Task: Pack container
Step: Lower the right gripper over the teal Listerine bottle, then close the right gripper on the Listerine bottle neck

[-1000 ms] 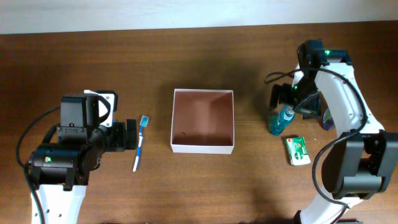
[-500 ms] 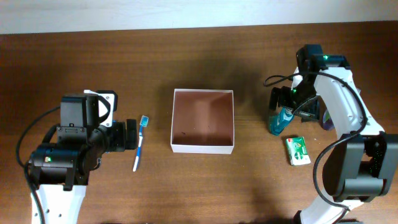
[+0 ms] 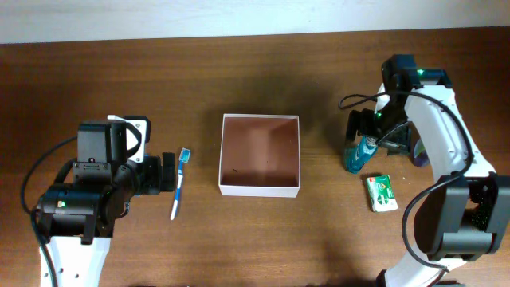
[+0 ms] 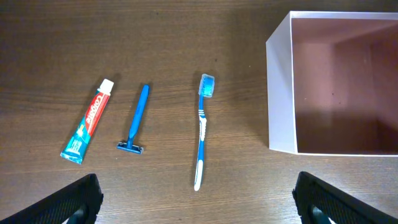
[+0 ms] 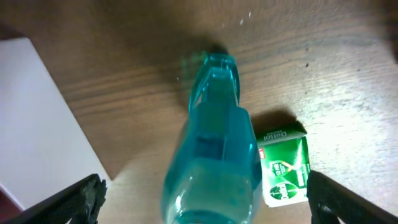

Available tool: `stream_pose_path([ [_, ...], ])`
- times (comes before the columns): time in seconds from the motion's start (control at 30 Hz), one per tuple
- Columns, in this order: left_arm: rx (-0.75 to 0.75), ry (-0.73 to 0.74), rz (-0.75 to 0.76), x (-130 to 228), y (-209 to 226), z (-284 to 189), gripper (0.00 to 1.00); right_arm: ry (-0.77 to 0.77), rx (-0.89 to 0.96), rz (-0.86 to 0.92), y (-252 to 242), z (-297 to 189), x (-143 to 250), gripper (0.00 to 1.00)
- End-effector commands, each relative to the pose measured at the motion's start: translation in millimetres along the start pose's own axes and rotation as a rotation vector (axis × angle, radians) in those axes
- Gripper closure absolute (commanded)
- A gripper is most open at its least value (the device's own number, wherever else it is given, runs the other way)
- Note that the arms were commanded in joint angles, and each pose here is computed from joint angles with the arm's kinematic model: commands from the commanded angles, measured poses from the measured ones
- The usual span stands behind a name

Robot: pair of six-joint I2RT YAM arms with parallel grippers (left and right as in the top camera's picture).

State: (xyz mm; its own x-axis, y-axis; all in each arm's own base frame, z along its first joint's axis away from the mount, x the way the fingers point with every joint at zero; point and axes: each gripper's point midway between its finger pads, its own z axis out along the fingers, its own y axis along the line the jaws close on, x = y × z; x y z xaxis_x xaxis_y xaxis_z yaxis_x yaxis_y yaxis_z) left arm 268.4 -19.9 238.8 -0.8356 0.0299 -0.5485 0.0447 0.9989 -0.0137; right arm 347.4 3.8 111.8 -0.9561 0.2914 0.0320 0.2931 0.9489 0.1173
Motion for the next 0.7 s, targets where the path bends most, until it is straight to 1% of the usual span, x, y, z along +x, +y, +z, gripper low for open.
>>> stream_pose_path([
  [0.0,0.008,-0.021,-0.009,-5.8,-1.4,-5.5,0.01,-0.057,-0.012,-0.013,2.9,-20.9,-4.1,0.07],
  [0.2,0.008,-0.021,-0.009,-5.8,-1.3,-5.5,0.01,-0.055,-0.004,-0.046,12.8,-19.3,-0.9,0.15],
  [0.57,0.008,-0.02,-0.009,-5.6,-1.4,-5.5,0.01,-0.038,0.098,-0.06,1.2,-6.9,3.7,0.13],
  [0.67,0.008,-0.02,-0.009,-5.6,-1.4,-5.5,0.01,-0.027,0.101,-0.059,0.0,0.6,4.8,0.13],
])
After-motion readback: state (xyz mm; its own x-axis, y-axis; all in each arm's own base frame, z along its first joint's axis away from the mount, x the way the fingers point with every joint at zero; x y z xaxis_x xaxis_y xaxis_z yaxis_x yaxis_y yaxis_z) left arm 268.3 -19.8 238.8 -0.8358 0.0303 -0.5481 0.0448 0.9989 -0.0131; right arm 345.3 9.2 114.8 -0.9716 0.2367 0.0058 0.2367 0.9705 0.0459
